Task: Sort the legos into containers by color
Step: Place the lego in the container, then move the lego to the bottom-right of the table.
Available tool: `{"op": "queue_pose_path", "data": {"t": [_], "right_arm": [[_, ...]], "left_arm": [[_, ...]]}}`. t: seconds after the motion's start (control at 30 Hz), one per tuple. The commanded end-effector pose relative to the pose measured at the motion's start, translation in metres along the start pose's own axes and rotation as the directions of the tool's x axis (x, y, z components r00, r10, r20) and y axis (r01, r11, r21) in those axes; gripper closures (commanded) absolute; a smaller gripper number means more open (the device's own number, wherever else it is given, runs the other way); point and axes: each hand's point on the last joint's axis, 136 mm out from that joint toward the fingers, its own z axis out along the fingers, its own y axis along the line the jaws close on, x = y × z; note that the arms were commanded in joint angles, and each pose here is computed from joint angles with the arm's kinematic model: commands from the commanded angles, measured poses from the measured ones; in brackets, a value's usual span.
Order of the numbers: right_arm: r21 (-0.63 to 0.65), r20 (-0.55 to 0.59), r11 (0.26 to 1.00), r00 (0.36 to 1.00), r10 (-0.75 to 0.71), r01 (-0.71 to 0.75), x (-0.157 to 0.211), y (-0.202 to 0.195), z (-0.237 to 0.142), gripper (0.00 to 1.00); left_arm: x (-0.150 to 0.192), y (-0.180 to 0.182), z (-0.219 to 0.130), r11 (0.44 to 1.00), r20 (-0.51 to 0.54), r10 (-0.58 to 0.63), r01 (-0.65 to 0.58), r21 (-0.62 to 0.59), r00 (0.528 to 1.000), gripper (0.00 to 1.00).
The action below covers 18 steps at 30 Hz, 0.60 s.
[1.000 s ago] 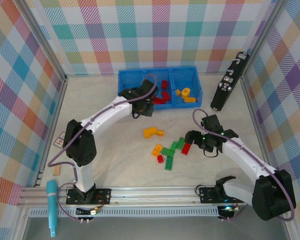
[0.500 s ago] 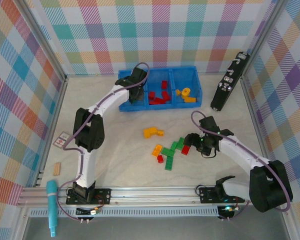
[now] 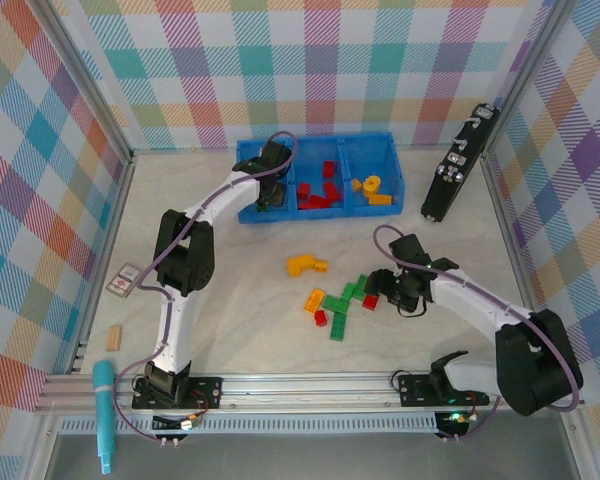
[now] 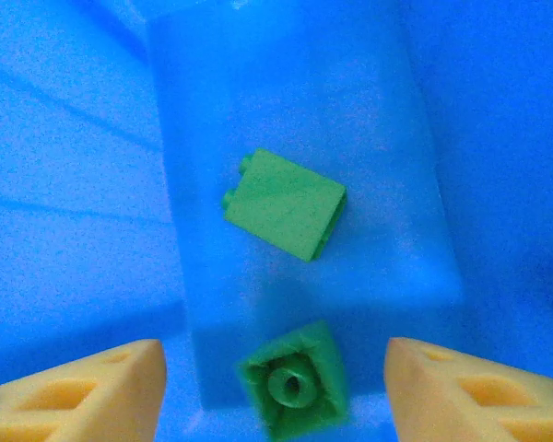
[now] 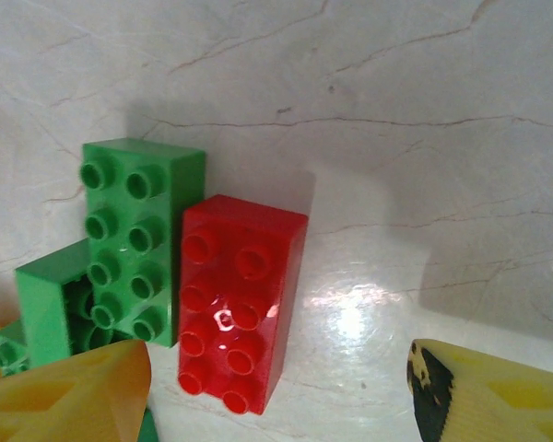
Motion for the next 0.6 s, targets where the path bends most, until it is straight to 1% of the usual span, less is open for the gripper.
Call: {"op": "queue_pose_path", "data": {"t": [0.0,0.27,0.4,0.53,0.57], "right_arm": [[0.043,0.014,0.999,1.000,-0.003,0.002,-0.002,-0.005,0.004,0.27],[0.056,0.009,0.998,1.000,-0.005,0.004,-0.002,-0.006,0.014,0.27],[0.054,0.000,0.998,1.000,-0.014,0.013,-0.002,-0.004,0.019,0.27],[0.060,-0.013,0.998,1.000,-0.028,0.029,-0.002,-0.002,0.025,0.37],[0.064,-0.017,0.997,0.999,-0.032,0.033,-0.002,-0.001,0.026,0.40]], "left_arm": [[-0.022,0.012,-0.020,0.999,0.070,-0.040,0.040,0.008,0.997,0.34],[-0.031,0.020,-0.051,0.998,0.125,-0.061,0.057,0.031,0.990,0.33],[-0.031,0.022,-0.057,0.998,0.133,-0.064,0.060,0.034,0.989,0.33],[-0.031,0.024,-0.062,0.998,0.141,-0.065,0.061,0.033,0.988,0.33],[-0.032,0.025,-0.064,0.997,0.145,-0.067,0.063,0.034,0.987,0.33]]}}
